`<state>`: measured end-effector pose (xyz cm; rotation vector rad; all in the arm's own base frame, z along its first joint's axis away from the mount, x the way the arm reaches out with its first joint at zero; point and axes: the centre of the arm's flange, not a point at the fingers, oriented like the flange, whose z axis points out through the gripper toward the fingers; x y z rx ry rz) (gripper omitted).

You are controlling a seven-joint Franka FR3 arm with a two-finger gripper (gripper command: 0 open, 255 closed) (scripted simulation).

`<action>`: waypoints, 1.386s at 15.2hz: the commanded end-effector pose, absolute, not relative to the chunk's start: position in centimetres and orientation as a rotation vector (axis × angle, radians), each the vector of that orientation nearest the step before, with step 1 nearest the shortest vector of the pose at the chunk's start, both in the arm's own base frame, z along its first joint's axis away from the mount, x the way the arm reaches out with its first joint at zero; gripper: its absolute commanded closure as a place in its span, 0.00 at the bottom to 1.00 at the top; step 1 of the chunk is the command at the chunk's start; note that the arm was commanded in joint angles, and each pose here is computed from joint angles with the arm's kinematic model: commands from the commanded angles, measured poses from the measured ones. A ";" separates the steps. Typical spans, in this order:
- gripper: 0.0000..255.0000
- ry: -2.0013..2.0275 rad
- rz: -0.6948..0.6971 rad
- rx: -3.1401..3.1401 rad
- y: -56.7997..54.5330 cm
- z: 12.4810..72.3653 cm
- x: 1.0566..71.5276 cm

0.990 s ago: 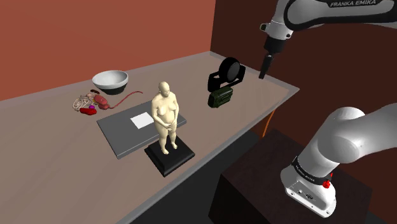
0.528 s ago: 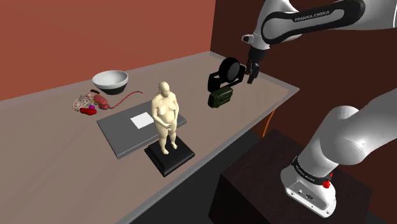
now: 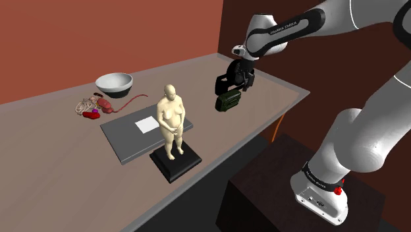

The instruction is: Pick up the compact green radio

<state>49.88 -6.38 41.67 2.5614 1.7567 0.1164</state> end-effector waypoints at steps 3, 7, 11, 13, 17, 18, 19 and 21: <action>0.00 1.960 0.123 2.402 -5.1 38.3 52.6; 0.00 1.960 0.123 2.402 -5.1 36.2 52.6; 0.00 1.960 0.123 2.402 -5.1 34.8 52.6; 1.00 1.960 0.123 2.402 -5.1 34.9 52.6; 1.00 1.960 0.123 2.402 -5.1 34.9 52.6; 1.00 1.960 0.124 2.402 -5.1 34.9 52.6; 1.00 1.960 0.124 2.402 -5.1 34.9 52.6; 1.00 1.960 0.124 2.402 -5.1 34.9 52.6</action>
